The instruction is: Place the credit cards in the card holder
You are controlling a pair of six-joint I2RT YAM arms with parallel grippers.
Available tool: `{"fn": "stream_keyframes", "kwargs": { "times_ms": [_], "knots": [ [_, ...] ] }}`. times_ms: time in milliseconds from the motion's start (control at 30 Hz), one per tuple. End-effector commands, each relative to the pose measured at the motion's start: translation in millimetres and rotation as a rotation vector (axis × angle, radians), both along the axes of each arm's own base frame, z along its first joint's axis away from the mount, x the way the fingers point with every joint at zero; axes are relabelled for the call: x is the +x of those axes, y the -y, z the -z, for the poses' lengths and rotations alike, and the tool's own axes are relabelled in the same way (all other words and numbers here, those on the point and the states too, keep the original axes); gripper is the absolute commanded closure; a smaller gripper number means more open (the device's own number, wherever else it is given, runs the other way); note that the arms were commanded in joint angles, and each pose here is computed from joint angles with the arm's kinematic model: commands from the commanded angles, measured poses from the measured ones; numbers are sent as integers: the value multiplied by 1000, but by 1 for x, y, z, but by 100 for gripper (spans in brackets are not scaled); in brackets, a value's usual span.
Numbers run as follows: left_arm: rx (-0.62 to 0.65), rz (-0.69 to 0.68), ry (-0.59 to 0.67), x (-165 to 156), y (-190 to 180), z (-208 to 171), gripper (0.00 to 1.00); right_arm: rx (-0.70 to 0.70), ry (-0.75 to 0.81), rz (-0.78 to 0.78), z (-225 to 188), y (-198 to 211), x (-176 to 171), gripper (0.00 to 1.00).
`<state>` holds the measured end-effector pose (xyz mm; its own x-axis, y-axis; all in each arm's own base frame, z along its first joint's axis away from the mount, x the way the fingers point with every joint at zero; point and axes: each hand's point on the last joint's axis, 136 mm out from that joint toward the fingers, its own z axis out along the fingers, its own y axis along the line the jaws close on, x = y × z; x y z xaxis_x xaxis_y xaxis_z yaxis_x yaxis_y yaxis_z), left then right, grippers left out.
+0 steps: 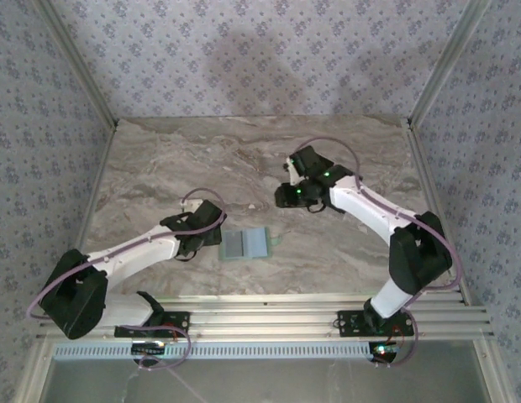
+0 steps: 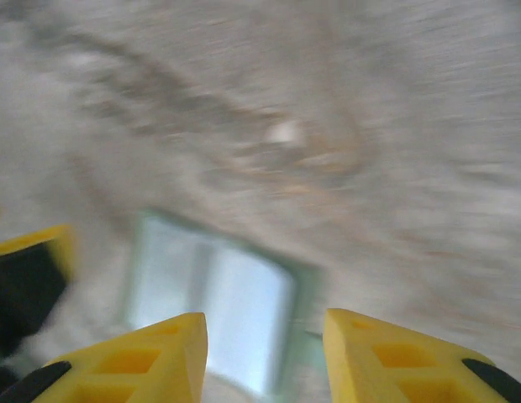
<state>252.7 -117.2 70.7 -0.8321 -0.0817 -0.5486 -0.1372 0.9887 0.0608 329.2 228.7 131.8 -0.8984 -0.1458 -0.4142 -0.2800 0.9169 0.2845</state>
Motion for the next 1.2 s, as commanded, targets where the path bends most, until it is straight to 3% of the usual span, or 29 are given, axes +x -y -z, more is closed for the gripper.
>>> {"fn": "stream_keyframes", "kwargs": {
  "times_ms": [0, 167, 367, 1033, 1167],
  "knots": [
    [-17, 27, 15, 9, 12, -9, 6, -381, -8, 1, 14, 77, -6, 57],
    [-17, 34, 8, 11, 16, -8, 6, -656, 2, 14, 16, 119, 6, 58],
    [-8, 43, 3, 11, 20, -8, 6, -814, -16, 7, 28, 141, 18, 58],
    [-3, 58, -2, 8, 27, -3, 6, -799, -86, 28, 61, 146, 38, 62],
    [1, 56, -3, 8, 26, -2, 6, -799, -104, 22, 67, 146, 37, 67]
  ]
}}
